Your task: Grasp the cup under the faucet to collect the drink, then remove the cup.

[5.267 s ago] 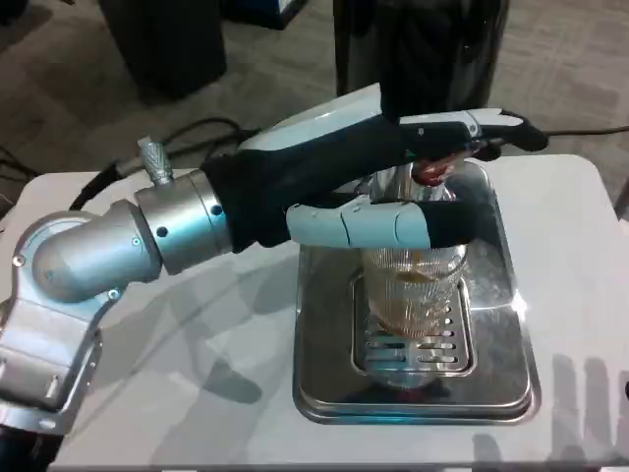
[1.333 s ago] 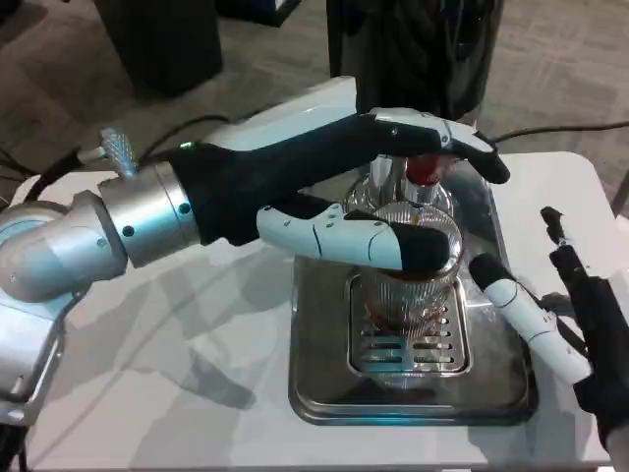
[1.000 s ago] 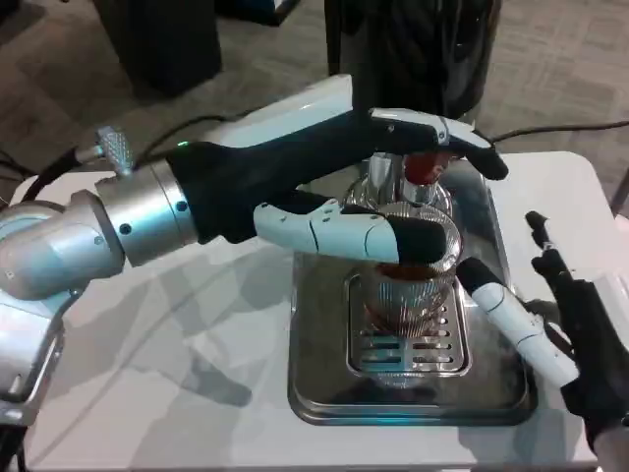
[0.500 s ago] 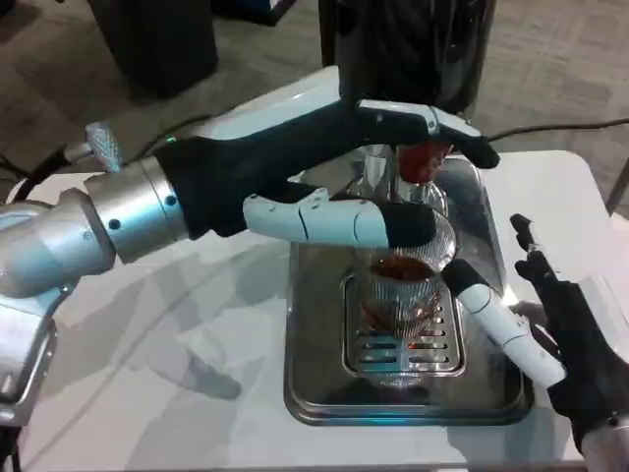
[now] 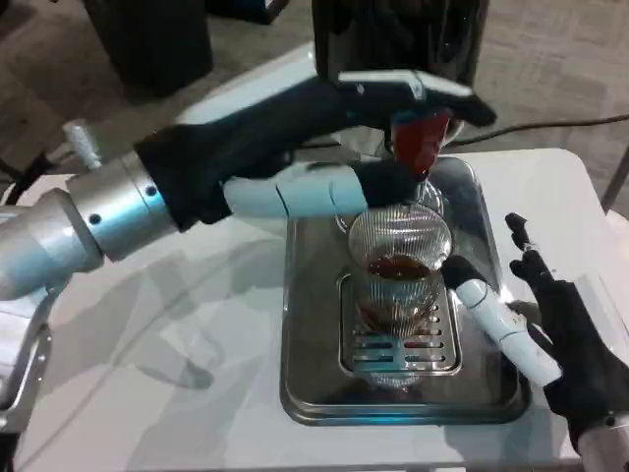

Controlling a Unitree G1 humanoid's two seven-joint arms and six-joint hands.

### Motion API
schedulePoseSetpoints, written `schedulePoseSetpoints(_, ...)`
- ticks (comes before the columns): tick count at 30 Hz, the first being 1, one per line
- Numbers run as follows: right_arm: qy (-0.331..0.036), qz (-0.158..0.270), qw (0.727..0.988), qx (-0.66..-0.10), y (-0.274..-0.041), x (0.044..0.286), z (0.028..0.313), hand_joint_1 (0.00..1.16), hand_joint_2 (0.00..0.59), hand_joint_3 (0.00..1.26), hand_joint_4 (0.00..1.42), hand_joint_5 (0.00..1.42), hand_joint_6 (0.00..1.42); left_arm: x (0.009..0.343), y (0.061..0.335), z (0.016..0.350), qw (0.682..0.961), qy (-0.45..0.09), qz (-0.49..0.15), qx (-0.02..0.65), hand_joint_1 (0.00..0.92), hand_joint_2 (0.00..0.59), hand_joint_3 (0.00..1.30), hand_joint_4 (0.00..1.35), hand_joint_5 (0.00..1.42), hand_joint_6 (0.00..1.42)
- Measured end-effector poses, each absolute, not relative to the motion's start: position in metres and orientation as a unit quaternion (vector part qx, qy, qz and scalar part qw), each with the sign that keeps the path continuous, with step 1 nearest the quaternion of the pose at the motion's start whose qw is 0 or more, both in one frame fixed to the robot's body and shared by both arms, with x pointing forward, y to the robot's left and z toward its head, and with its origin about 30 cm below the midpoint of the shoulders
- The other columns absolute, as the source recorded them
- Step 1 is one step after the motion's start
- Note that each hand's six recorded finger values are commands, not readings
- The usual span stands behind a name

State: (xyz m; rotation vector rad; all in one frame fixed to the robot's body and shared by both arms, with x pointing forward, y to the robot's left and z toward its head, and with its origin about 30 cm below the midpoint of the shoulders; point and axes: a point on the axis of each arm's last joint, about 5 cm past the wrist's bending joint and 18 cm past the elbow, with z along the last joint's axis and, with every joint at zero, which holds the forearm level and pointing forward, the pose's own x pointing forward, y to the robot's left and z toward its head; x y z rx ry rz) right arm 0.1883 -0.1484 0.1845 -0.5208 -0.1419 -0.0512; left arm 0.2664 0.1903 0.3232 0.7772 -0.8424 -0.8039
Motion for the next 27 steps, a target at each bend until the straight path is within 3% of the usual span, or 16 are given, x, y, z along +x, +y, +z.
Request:
schedulePoseSetpoints(10, -0.071, -0.024, 0.963, -0.259, -0.15, 0.188, 0.184, 0.06, 0.137, 0.02, 0.01, 0.1, 0.3, 0.258, 0.2, 0.325, 0.776, -0.421, -0.338, 0.325, 0.016, 0.119, 0.3, 0.24, 0.28, 0.18)
schedulePoseSetpoints(19, -0.075, -0.011, 0.958, -0.275, -0.151, 0.187, 0.183, 0.12, 0.125, 0.0, 0.0, 0.04, 0.25, 0.249, 0.216, 0.314, 0.791, -0.4, -0.322, 0.333, 0.038, 0.128, 0.31, 0.24, 0.28, 0.19)
schedulePoseSetpoints(27, -0.075, -0.001, 0.955, -0.287, -0.147, 0.188, 0.182, 0.21, 0.172, 0.0, 0.0, 0.0, 0.23, 0.24, 0.23, 0.305, 0.804, -0.381, -0.31, 0.336, 0.059, 0.132, 0.32, 0.25, 0.3, 0.2)
